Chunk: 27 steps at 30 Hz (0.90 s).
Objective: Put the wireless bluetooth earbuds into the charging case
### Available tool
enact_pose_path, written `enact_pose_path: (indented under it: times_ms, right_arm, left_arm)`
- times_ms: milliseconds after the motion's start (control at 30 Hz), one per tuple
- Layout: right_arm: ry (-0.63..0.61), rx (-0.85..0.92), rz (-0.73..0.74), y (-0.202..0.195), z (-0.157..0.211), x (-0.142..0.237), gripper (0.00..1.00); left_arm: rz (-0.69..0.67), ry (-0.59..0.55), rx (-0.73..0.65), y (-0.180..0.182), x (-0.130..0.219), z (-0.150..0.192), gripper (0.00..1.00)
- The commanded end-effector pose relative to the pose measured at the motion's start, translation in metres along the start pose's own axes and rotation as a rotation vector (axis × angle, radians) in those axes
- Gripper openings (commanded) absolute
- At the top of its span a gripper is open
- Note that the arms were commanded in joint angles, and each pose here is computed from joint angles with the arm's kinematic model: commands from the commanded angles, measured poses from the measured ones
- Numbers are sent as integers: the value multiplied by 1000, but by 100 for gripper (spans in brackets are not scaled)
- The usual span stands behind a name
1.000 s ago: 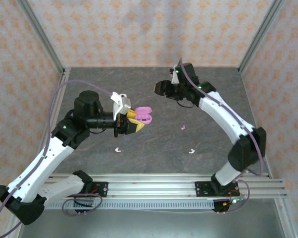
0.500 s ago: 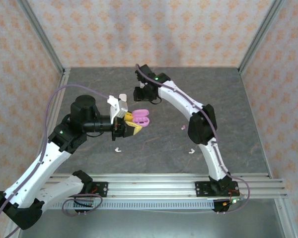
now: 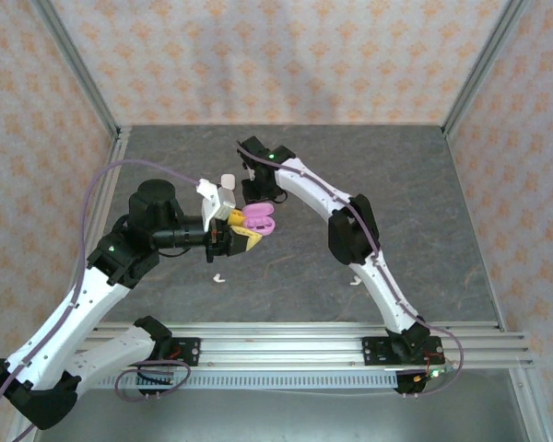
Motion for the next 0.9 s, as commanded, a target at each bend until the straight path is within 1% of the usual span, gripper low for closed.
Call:
enact_pose_path:
  times_ms: [0, 100, 267, 467, 867]
  right_arm:
    - [19, 86, 51, 6, 9, -2, 37]
    - [36, 113, 81, 6, 14, -7, 38]
    - [65, 128, 89, 7, 19, -19, 37]
    - [65, 160, 86, 11, 21, -27, 37]
    - [80, 183, 110, 6, 24, -39, 33]
  left_arm:
    - [-7, -6, -15, -2, 2, 0, 13]
    - [-8, -9, -18, -2, 3, -1, 13]
    - [-10, -6, -18, -3, 4, 0, 13]
    - [-21, -5, -20, -3, 6, 3, 13]
    - [-28, 0, -27, -5, 9, 5, 13]
Point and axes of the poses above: each hand's point on the last joint's axis, 136 mm out from that joint toward the fingers, its own x axis back along the fingers, its own y axis along the line the jaws close on, z = x × y, the point moved 2 cm from there along x, back along the fingers, and after that the axes turned 3 degrees about -x, right-handed, at the moved point
